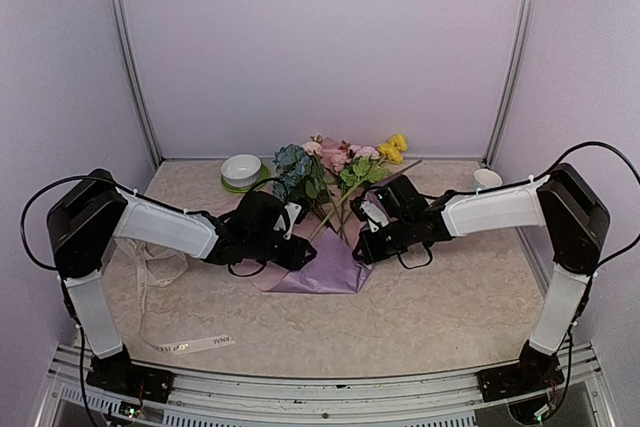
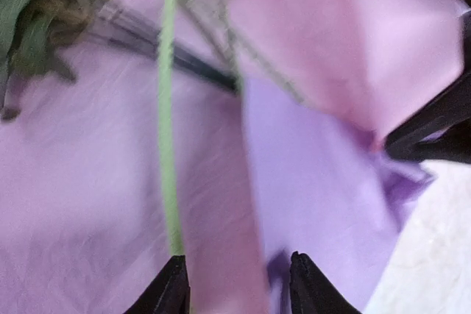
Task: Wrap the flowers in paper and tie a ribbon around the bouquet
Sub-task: Fold the one-fourth-folded wrapping paper at the center of the board.
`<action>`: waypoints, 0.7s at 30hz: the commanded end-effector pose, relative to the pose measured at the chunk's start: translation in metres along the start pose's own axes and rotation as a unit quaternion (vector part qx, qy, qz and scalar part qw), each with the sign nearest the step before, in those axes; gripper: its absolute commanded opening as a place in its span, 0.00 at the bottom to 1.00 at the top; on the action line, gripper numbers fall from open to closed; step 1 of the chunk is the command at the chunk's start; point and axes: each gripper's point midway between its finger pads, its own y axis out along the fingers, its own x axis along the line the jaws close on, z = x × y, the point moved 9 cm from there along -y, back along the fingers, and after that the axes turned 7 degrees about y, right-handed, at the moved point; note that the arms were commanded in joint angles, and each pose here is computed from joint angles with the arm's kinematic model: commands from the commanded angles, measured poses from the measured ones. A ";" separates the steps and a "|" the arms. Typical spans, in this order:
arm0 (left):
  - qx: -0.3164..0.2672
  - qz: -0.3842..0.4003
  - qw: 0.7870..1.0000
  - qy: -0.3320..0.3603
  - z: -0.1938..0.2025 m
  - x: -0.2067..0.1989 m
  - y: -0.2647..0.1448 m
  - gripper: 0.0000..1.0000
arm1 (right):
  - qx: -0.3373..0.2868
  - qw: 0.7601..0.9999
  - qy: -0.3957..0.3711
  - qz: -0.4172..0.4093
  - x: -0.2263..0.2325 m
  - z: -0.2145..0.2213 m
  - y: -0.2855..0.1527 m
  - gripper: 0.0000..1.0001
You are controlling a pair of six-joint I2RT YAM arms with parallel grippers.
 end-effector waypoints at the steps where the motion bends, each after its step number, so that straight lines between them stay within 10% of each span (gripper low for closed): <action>1: 0.062 -0.023 0.997 -0.029 0.041 0.012 -0.001 0.50 | 0.004 1.000 -0.020 0.015 0.003 -0.001 0.003 0.00; 7: 0.073 0.008 0.997 -0.036 0.054 0.011 0.012 0.52 | 0.008 0.999 -0.032 0.016 0.008 -0.001 0.004 0.00; 17: 0.055 0.077 0.995 -0.032 0.038 -0.001 0.023 0.00 | 0.008 0.994 -0.094 0.059 0.016 -0.009 -0.001 0.00; 21: 0.062 0.053 0.996 -0.034 0.041 0.004 0.030 0.00 | 0.003 0.988 -0.145 0.043 0.036 -0.008 0.000 0.00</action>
